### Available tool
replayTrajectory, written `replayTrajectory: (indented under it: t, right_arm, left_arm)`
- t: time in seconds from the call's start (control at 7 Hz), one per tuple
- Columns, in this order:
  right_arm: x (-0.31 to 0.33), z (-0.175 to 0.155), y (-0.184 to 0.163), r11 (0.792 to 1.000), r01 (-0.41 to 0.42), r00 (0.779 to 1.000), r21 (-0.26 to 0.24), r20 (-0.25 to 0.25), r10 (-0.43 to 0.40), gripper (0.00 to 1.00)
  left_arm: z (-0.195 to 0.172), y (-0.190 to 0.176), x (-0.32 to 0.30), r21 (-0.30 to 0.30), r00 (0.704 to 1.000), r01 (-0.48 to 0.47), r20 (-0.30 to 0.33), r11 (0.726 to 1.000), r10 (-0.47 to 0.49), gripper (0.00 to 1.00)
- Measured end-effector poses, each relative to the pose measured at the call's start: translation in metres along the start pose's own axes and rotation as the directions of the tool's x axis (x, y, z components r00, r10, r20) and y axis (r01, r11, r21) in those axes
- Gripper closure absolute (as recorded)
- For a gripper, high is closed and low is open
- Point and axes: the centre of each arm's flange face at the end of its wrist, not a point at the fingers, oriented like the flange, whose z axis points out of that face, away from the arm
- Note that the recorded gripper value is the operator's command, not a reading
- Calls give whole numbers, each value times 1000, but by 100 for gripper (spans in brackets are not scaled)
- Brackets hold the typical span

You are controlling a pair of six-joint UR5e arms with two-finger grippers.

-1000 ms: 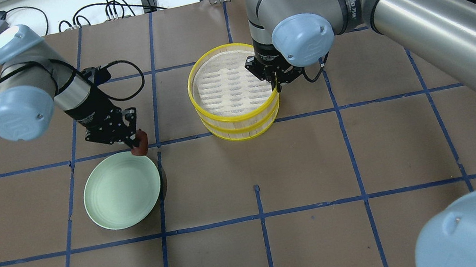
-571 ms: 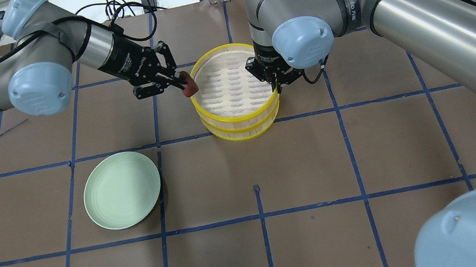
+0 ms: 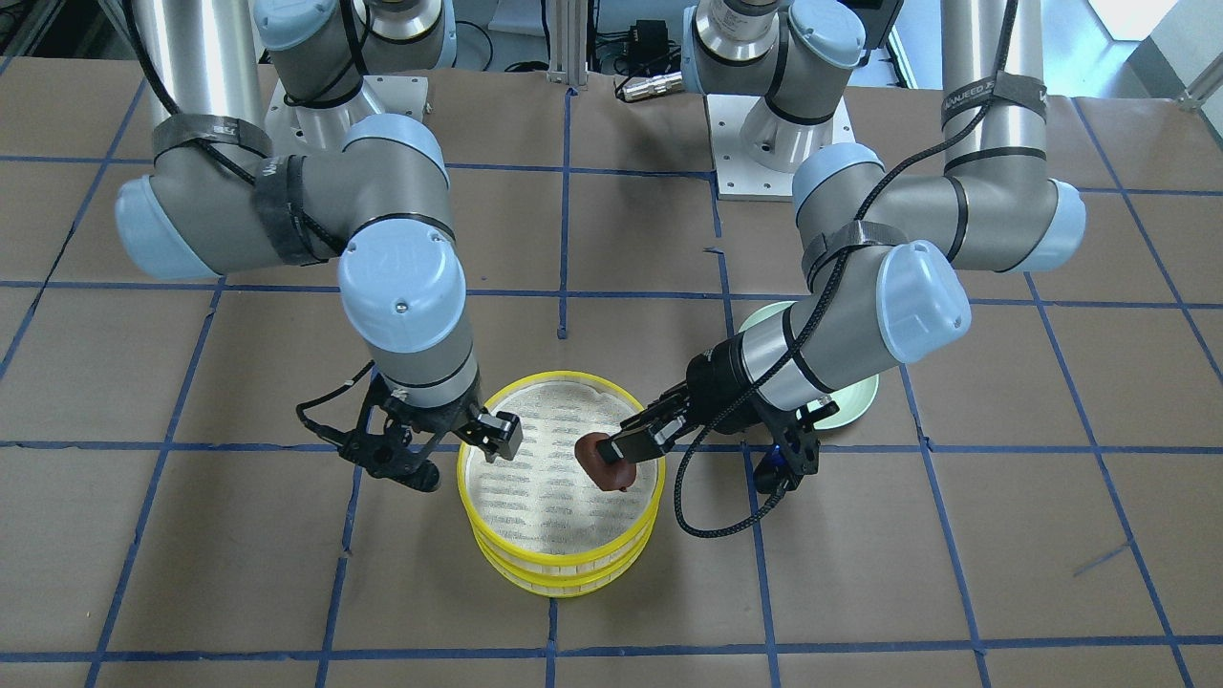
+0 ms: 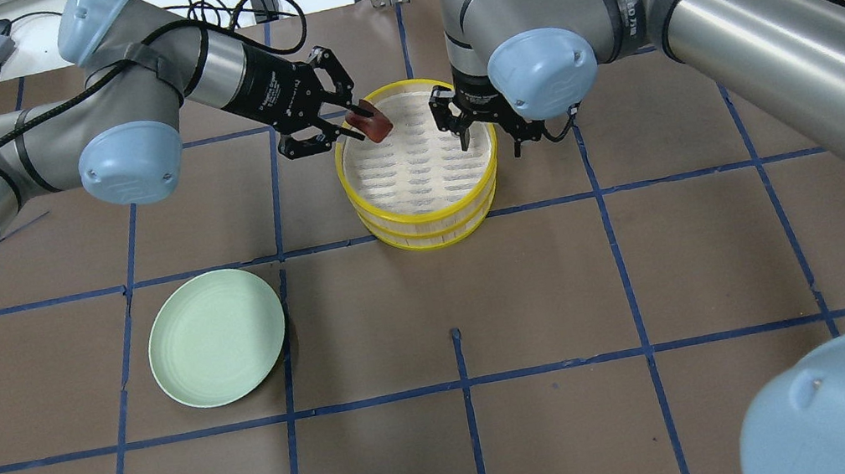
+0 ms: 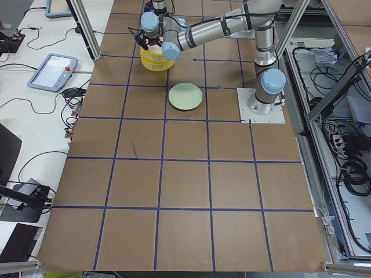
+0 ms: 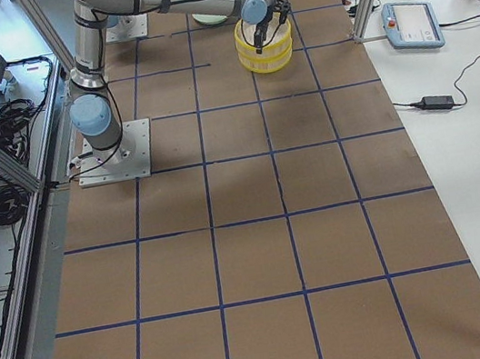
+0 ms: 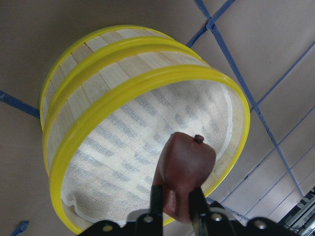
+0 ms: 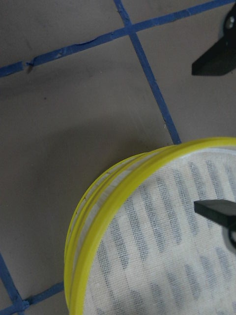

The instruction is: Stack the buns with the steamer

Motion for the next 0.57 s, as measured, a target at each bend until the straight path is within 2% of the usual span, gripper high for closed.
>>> replayTrajectory:
  t: [0.29,0.57]
  right_arm:
    - [64,-47,-27,998,59,998,0,13,-59,1]
    - [114,-115,-15,991,135,991,6,19,-135,1]
  left_arm:
    - [1,2,1,-16,1000,-3,-9,1000,3,0]
    - [1,3,1,-16,1000,-10,-11,1000,10,0]
